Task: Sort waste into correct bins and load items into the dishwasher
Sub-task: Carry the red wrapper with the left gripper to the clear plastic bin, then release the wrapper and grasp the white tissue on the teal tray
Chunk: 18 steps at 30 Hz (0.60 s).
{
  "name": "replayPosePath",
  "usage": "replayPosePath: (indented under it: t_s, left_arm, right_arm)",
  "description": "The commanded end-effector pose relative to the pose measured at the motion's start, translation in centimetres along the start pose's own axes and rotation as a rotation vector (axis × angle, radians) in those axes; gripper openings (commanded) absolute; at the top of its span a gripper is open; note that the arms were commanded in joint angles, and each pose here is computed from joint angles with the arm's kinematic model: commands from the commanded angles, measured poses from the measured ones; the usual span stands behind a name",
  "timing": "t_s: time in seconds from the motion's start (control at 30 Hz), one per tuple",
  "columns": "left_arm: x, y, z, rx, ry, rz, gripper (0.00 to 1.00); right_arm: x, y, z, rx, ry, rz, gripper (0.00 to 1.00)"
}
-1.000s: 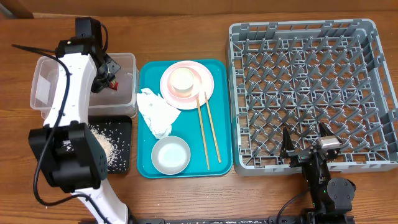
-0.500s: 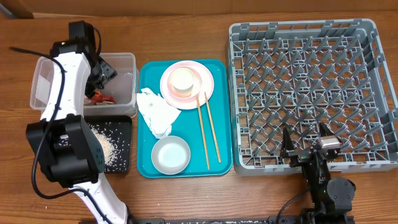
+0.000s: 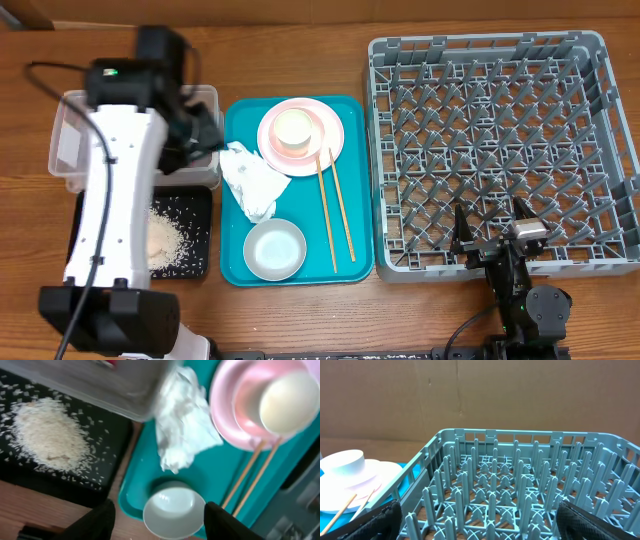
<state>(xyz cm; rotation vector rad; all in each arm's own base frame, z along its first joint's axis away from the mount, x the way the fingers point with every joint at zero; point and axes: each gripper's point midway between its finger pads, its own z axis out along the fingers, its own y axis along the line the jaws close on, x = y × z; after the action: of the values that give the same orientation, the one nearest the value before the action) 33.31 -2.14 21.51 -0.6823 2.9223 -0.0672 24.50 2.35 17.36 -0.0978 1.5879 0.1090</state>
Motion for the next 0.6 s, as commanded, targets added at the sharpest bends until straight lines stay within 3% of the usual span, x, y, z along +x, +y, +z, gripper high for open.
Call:
replayPosePath:
  t_s: [0.0,0.37,0.57]
  left_arm:
    - [2.7,-2.0,1.5,-0.028,0.059,0.145,0.63]
    - [8.8,-2.5,8.8,-0.177,0.157,0.258,0.61]
    - [8.4,-2.6,12.9,-0.183,0.079,0.276,0.62]
  right_arm:
    - [0.2,-0.1,0.0,0.002,-0.003,-0.004,1.0]
    - [0.2,-0.1,0.0,0.002,-0.003,-0.004,1.0]
    - [0.2,-0.1,0.0,0.002,-0.003,-0.004,1.0]
